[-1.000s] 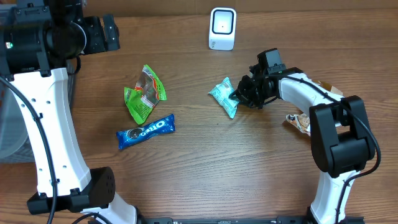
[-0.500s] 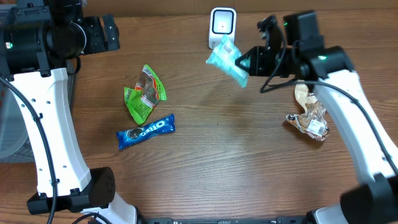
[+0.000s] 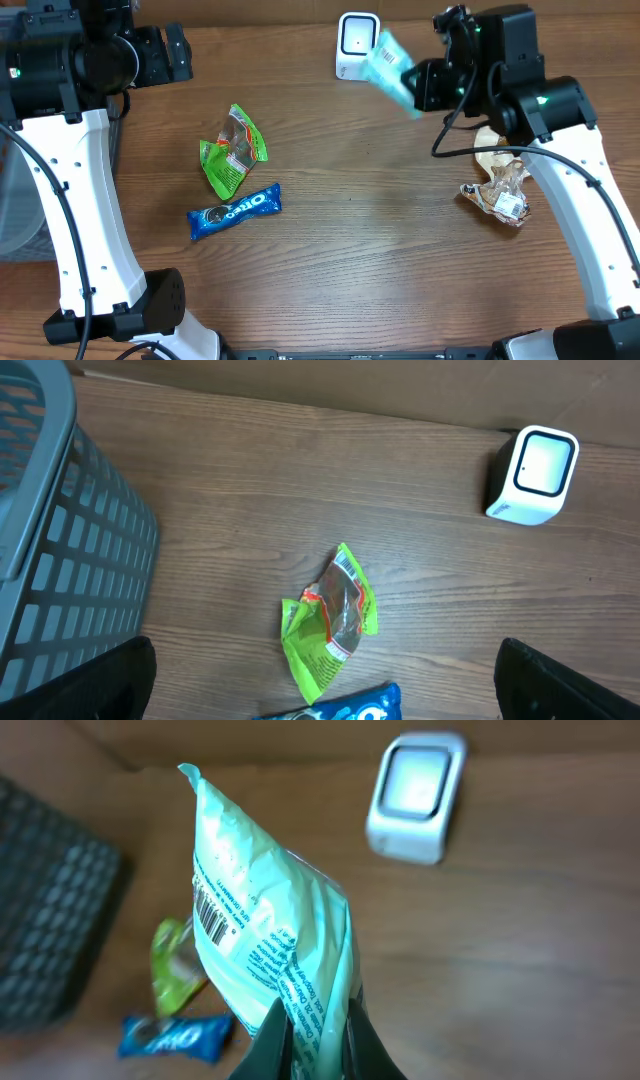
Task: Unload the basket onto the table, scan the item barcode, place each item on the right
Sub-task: 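Lift the pale green bag and hold it to the white scanner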
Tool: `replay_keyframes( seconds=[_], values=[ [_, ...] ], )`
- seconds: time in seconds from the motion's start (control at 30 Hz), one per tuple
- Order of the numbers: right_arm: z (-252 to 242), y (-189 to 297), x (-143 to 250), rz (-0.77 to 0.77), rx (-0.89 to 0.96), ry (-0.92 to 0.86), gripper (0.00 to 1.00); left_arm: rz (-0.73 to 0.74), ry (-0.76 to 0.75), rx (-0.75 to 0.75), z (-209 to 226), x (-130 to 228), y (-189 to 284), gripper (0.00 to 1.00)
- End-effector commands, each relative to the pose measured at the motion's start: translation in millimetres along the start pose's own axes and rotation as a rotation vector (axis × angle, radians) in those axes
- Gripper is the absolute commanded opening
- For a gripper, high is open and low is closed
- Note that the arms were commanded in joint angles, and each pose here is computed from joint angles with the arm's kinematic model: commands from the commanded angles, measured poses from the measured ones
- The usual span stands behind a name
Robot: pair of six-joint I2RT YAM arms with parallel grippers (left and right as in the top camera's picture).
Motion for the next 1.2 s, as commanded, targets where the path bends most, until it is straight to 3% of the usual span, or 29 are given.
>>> replay_keyframes(
  seconds=[0.0,0.27,0.4,0.7,0.9,1.17],
  values=[
    [-4,-26,-10,-0.106,0.276,0.058,0.04,0.004,0.010,-0.003,0,-1,-3,1.00],
    [-3,-106,-22,-0.323,0.797,0.337,0.04,0.004,0.010,-0.003,0,-1,-3,1.00],
    [-8,-140,-26,-0.377,0.958,0.493,0.04,0.004,0.010,-0.003,0,-1,-3,1.00],
    [-14,-194,-28,-0.463,1.055,0.753,0.04,0.004,0.010,-0.003,0,-1,-3,1.00],
    [-20,-231,-11,-0.345,1.029,1.056,0.04,0.004,0.010,-0.003,0,-1,-3,1.00],
    [-13,-243,-9,-0.319,0.966,1.284,0.04,0.004,0.010,-0.003,0,-1,-3,1.00]
  ],
)
Point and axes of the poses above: each gripper's point midway between its finger pads, its own y axis back along the fingers, its own z axis along the line the jaws close on, x = y × z, the point moved 9 cm from there along y, back along the fingers, and after that the axes turned 1 degree about -y, right-handed, at the moved point
